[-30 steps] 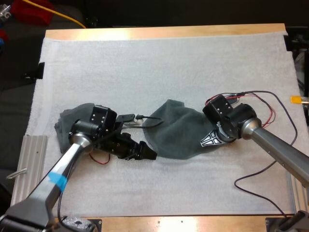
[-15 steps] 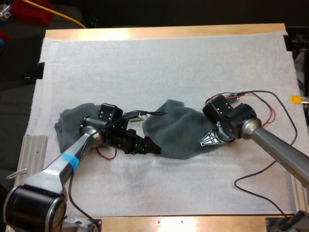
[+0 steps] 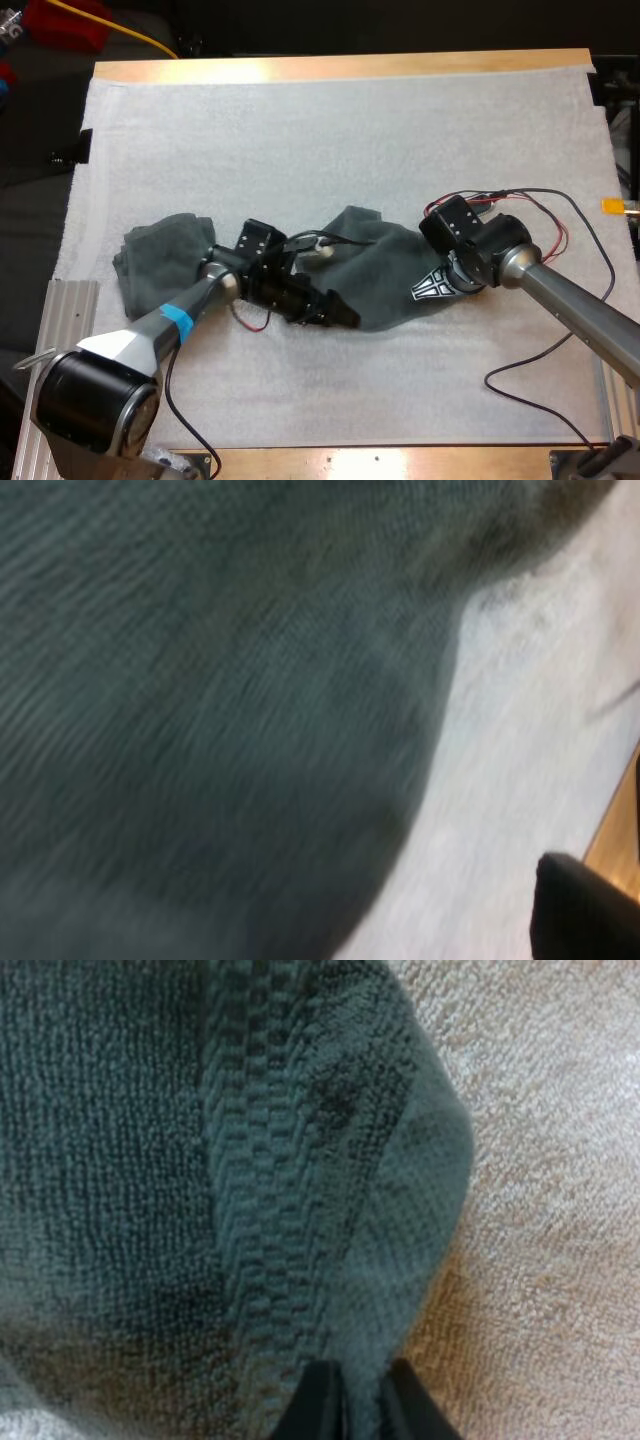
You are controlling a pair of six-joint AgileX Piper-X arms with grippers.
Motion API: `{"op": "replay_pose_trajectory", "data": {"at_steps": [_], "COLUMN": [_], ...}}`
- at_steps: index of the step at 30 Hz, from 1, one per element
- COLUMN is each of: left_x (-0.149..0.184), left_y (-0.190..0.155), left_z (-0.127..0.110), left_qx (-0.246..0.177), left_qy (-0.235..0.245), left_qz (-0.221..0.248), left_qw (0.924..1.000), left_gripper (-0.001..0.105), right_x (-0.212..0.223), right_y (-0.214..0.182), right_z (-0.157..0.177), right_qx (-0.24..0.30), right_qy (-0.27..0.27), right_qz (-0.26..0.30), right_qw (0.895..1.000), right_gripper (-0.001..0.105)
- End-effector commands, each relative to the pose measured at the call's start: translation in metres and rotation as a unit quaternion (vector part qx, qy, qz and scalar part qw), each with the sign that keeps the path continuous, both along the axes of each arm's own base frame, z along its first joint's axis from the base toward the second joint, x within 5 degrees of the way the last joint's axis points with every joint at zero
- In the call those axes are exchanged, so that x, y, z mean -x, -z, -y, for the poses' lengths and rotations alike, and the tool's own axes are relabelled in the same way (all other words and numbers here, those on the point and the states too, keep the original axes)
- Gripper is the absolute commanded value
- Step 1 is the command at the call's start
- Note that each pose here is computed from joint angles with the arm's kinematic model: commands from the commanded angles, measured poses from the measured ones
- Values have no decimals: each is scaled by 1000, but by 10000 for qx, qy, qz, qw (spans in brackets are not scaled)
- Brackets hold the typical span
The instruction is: Pick towel from pile, fold and stack
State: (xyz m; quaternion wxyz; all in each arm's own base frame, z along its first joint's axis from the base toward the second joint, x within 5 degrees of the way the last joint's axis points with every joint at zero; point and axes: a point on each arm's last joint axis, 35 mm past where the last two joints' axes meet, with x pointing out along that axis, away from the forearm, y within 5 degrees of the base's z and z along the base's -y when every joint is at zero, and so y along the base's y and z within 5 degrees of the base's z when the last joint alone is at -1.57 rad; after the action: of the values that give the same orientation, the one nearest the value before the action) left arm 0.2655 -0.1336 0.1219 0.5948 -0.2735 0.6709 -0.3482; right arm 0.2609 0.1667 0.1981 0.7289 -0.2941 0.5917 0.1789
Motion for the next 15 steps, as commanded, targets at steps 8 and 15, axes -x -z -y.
{"op": "replay_pose_trajectory", "data": {"at_steps": [8, 15], "left_x": [-2, 2], "left_y": [-3, -7], "left_z": [14, 18], "left_qx": [-46, 664], "left_qy": [90, 336], "left_qz": [288, -70], "left_qw": [9995, 9972], "left_gripper": [69, 57], "right_x": [1, 0], "right_y": [-1, -2], "right_z": [2, 2], "right_qx": [-15, -47], "right_qy": [42, 42], "right_qz": [-58, -10], "right_qw": [10000, 10000], "right_gripper": [2, 2]}}
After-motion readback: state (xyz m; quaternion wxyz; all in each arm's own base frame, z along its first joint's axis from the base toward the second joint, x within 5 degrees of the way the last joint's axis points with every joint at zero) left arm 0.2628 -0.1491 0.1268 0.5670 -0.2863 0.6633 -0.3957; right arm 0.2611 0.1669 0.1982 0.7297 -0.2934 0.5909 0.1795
